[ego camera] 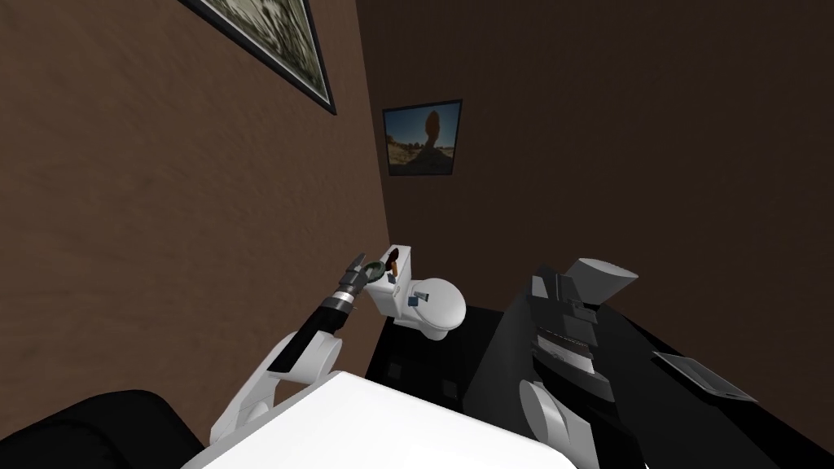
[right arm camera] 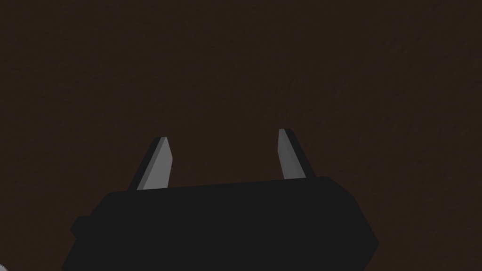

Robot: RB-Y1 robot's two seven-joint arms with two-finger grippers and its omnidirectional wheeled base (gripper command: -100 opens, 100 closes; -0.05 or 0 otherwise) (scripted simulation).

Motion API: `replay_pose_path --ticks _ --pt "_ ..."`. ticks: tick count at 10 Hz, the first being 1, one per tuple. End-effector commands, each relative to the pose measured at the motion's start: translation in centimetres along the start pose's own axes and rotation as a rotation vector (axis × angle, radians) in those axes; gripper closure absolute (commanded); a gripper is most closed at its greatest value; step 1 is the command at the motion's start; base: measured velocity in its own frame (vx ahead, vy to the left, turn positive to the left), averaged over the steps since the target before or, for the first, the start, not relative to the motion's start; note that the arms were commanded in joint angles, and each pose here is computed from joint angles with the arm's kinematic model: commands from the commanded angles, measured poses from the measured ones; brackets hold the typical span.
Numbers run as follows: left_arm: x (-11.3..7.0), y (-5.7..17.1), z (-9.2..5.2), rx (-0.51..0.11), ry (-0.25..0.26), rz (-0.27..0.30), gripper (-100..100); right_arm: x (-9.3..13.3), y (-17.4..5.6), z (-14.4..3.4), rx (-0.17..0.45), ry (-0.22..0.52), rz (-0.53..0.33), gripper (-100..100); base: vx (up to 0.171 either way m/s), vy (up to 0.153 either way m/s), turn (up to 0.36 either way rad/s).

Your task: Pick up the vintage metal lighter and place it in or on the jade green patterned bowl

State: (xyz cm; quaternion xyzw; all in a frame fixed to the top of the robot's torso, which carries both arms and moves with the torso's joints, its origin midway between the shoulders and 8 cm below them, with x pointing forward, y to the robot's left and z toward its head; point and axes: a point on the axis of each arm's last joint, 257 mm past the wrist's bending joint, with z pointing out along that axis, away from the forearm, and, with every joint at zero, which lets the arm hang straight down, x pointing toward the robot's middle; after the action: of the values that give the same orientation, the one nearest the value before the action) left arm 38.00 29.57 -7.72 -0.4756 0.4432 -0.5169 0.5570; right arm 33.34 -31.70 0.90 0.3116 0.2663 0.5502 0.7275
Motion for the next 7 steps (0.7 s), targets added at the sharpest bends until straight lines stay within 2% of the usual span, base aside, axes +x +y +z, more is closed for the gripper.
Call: replay_pose_path --ticks 1,7 --pt "-0.2 0.8 -0.1 -0.038 -0.007 -0.003 -100 0.0 0.0 0.0 0.0 0.0 0.0 0 -0.029 -0.032 0.011" --pt "-0.7 3.6 -0.5 -0.173 -0.022 -0.019 -100 0.0 0.0 0.0 0.0 0.0 0.0 0 -0.01 -0.026 0.007"
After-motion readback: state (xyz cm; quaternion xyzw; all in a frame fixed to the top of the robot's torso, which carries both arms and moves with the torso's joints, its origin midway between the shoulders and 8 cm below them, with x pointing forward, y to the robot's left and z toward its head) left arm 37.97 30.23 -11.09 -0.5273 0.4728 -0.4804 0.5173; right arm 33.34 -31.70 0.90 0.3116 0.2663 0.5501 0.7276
